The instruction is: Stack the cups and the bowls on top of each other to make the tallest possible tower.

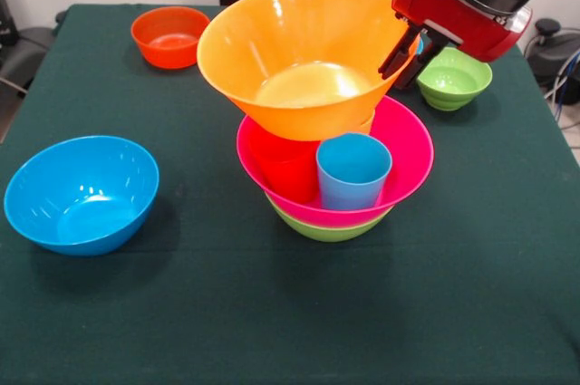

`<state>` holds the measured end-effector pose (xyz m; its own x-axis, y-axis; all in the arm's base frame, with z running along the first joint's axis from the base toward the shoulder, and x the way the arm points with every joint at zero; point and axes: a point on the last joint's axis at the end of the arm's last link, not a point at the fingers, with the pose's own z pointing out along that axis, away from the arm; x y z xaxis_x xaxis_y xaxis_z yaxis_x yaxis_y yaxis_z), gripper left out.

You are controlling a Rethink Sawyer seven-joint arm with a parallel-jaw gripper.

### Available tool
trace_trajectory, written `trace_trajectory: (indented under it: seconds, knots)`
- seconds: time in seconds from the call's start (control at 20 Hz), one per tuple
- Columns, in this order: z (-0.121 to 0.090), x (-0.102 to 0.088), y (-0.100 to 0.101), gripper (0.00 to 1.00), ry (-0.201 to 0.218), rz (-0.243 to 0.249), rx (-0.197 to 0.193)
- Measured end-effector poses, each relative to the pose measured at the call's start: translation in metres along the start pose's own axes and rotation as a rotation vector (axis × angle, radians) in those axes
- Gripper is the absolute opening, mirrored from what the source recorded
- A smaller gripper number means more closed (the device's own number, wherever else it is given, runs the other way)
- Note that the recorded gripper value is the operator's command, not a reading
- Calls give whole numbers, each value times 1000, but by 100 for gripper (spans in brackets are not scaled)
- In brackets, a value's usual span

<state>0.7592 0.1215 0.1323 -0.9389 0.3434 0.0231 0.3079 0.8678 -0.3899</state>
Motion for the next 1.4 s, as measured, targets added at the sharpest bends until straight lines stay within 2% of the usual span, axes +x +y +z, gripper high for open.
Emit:
trace_trajectory:
  seconds: [0.95,1.4]
  knots:
    - [0,1,2,0,-2,-3,1]
    - [-7,-4,8,0,-23,-12,-5]
